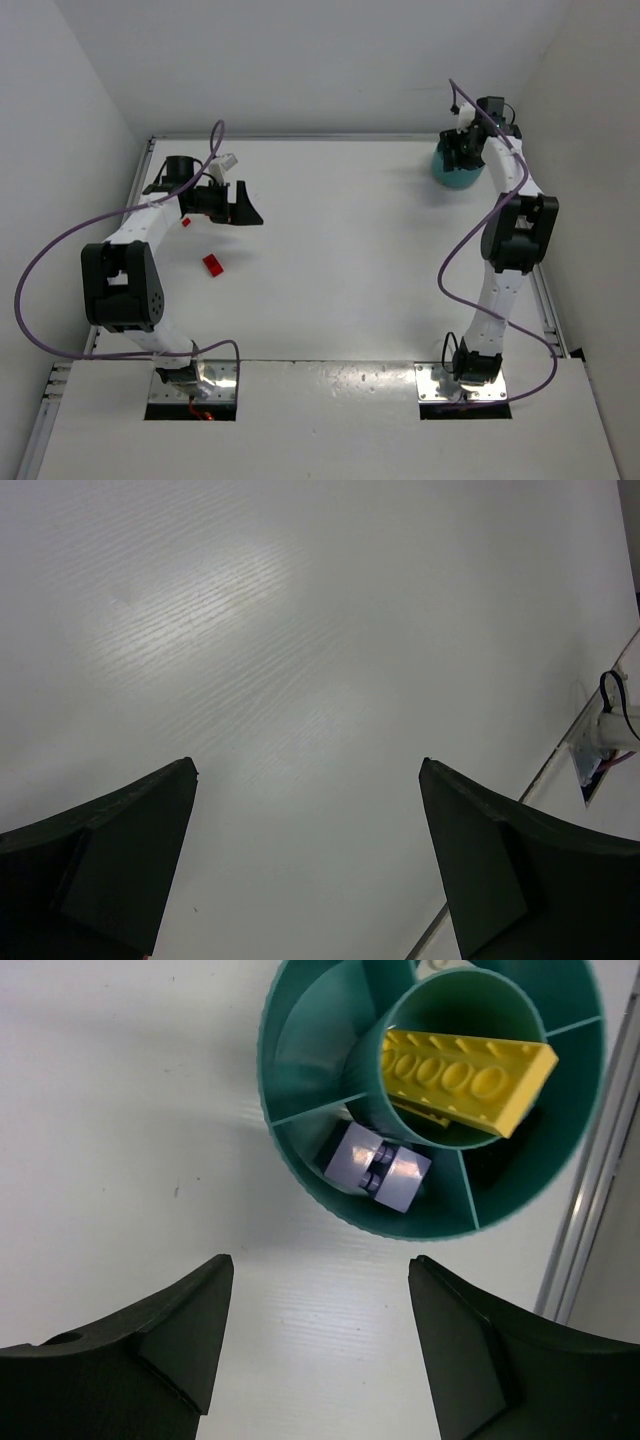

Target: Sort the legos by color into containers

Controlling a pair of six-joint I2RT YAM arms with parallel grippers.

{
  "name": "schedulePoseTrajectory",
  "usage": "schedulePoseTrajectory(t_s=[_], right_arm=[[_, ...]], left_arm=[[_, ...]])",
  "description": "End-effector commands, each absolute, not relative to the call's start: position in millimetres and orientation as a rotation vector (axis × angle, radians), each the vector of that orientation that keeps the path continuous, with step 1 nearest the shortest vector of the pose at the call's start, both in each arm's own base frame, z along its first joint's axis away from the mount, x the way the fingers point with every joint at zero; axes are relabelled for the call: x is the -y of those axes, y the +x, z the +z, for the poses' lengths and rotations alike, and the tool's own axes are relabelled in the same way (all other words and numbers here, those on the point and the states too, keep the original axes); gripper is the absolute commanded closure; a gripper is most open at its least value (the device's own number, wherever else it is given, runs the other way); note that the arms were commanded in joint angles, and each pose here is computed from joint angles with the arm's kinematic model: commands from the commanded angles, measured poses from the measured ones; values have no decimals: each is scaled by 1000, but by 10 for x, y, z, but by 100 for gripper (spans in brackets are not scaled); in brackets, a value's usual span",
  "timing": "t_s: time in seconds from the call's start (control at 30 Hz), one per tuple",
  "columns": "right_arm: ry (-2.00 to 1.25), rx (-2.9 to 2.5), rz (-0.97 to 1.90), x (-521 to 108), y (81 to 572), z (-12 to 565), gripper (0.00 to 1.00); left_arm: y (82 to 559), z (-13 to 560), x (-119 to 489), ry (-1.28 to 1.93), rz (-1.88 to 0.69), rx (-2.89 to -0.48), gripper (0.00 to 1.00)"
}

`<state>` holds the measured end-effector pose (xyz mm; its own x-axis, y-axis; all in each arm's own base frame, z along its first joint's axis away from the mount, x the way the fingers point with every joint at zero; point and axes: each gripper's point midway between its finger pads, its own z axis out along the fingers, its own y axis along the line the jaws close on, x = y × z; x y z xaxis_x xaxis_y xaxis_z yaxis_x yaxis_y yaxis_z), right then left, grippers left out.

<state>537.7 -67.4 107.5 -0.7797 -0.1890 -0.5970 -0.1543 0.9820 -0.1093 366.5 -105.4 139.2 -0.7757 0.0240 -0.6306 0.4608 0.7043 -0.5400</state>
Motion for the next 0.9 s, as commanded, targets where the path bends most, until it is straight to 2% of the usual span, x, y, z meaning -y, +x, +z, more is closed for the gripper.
schedulePoseTrajectory(t_s=[0.0,0.23,0.4,0.5,0.63,0.77,0.87], right_arm=[[-256,-2344,-96,660,5461,1594,29],[-284,-2318,-4,432,5505,1612,29],[-335,-2237,170,-76,5483,1896,29],[-409,-2222,287,-520,5296,2016,32],[-532,-2262,447,-1112,4902,1846,33],[-574,-2315,569,-1525,4550,1711,34],[-612,-2339,606,-1729,4326,1522,35]], left_arm=[[3690,1616,1018,411,-913,-2224,0],[3739,1549,924,372,-833,-2261,0],[3899,1514,495,268,-498,-2300,0],[3822,1507,181,306,-336,-2327,0],[3508,1322,-131,454,-221,-2443,15],[3270,1096,-624,347,-55,-2572,39],[3153,944,-683,285,-36,-2634,44]])
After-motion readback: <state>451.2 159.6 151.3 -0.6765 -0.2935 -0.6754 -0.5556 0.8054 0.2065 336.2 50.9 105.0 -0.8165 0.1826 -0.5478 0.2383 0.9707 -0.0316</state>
